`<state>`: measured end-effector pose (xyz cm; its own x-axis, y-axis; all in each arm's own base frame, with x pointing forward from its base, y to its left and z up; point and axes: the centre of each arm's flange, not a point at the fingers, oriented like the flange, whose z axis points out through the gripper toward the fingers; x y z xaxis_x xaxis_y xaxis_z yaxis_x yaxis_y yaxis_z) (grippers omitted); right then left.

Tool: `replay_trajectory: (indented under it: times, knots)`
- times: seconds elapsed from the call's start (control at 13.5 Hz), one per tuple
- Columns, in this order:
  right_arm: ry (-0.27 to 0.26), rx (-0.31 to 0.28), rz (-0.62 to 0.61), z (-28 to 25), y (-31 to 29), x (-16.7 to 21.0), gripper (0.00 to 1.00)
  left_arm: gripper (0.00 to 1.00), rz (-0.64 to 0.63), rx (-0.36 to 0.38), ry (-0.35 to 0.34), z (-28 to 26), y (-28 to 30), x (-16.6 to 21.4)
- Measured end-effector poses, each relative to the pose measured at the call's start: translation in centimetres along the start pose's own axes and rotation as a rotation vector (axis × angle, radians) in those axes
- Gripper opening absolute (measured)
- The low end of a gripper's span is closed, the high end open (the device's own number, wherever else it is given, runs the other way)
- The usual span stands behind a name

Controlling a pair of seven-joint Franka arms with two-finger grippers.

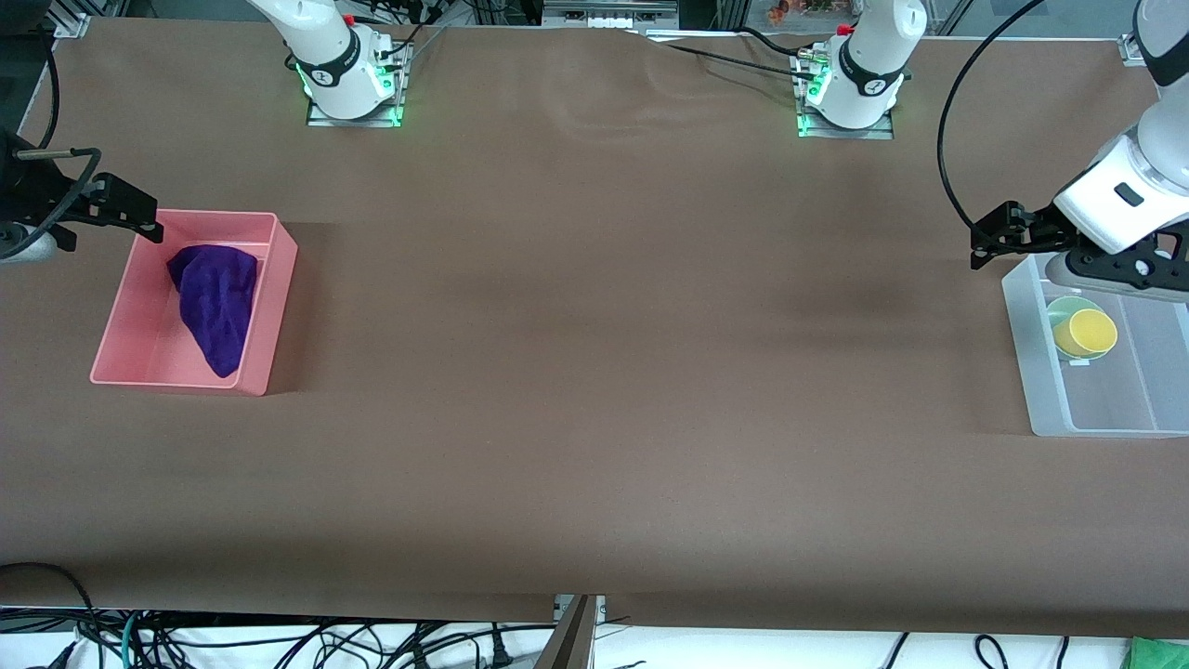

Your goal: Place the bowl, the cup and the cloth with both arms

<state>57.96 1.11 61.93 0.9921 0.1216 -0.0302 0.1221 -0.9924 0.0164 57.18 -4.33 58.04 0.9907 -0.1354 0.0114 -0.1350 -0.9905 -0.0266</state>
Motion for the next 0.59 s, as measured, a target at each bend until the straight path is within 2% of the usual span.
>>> replay_trajectory:
  times: [0.3, 0.59]
  knots:
    - [0.000, 0.000, 0.001, 0.0, 0.0, 0.0, 1.00, 1.00, -0.039, 0.003, -0.006, 1.7, 0.7, -1.9]
    - [0.000, 0.000, 0.002, 0.0, 0.0, 0.0, 1.00, 1.00, -0.043, 0.003, -0.007, 1.8, 0.7, -2.2]
